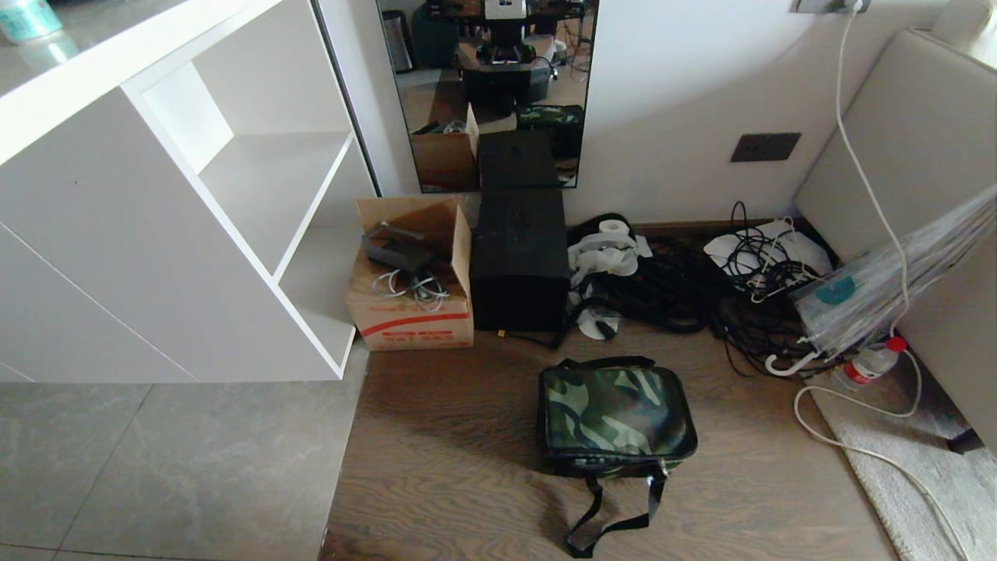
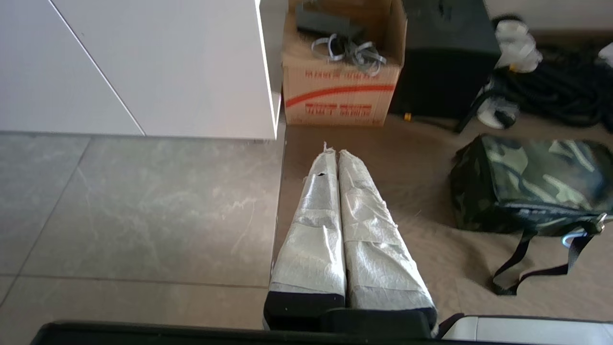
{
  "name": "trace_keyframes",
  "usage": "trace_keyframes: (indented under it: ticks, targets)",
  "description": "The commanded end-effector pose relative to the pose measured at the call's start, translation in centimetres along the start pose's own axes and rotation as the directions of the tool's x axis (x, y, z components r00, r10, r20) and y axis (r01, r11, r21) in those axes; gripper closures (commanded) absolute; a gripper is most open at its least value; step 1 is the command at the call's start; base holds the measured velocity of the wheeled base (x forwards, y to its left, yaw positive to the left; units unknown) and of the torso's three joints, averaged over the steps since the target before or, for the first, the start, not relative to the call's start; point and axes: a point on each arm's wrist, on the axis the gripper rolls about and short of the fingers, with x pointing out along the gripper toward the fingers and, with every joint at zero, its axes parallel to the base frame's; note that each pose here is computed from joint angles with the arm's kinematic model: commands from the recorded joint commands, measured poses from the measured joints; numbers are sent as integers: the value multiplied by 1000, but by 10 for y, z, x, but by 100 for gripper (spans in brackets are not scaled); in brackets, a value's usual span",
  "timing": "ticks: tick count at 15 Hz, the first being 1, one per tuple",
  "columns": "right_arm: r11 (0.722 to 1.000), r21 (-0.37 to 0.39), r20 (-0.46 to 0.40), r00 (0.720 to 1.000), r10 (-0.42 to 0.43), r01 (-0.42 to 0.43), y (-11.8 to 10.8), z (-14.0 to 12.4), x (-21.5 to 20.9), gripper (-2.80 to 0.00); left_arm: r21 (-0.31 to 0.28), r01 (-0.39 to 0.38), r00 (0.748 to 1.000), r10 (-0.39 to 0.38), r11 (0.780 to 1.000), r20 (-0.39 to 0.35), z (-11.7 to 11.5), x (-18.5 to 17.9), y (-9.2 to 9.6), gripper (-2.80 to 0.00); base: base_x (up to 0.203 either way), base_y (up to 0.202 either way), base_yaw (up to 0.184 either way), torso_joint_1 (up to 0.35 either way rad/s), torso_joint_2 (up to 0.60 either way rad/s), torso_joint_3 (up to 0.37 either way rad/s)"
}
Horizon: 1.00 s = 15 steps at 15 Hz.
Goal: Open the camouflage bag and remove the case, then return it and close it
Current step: Open the top of the storage box
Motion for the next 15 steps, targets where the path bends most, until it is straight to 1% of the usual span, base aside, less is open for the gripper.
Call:
trace_keyframes:
  ticks: [1,15]
  targets:
    - [1000,-1,-1,1000,1,-1,0,0,0,0,-1,0,1000,0,1000,-1,0,0,0,0,0,0,0,2,2,-201]
    - [1000,-1,0,1000,1,-1,0,0,0,0,-2,0,1000,0,1000,0,0,0,0,0,0,0,0,1,4,-196]
